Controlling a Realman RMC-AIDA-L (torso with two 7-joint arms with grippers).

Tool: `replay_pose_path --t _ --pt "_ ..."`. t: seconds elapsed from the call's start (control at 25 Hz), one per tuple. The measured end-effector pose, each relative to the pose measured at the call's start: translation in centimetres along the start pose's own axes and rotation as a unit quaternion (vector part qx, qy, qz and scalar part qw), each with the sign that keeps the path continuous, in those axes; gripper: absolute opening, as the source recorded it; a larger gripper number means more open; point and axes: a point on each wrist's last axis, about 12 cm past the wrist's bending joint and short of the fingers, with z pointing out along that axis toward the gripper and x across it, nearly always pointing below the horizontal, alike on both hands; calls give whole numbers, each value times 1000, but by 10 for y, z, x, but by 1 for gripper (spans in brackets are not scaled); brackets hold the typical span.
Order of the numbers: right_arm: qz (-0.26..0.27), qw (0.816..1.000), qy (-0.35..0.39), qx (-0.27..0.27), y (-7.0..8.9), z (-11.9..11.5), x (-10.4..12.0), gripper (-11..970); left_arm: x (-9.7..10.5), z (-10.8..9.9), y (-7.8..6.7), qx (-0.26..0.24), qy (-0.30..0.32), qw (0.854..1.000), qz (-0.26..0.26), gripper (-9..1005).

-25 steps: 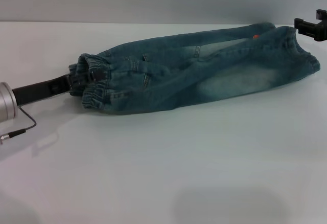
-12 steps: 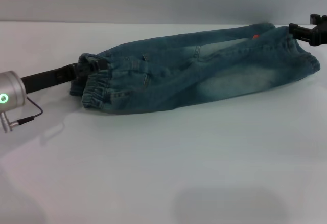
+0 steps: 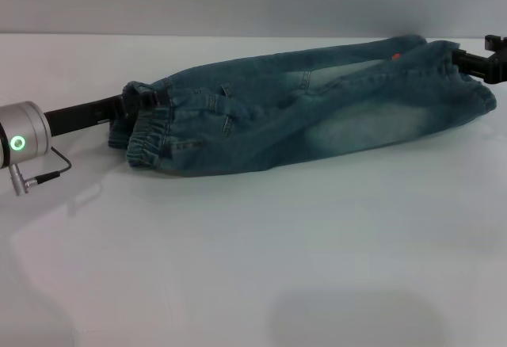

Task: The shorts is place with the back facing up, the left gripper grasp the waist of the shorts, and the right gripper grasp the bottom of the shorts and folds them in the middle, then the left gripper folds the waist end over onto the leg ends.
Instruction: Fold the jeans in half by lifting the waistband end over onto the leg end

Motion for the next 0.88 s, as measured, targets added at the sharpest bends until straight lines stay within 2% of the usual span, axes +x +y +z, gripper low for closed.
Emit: replay_pose_path --t 0.72,0.88 --pt "-5 1000 -2 10 -6 -2 -2 652 -5 7 -5 0 17 1000 24 659" --pt "-4 1000 -2 9 -5 -1 -2 652 -7 12 -8 -3 22 999 36 572"
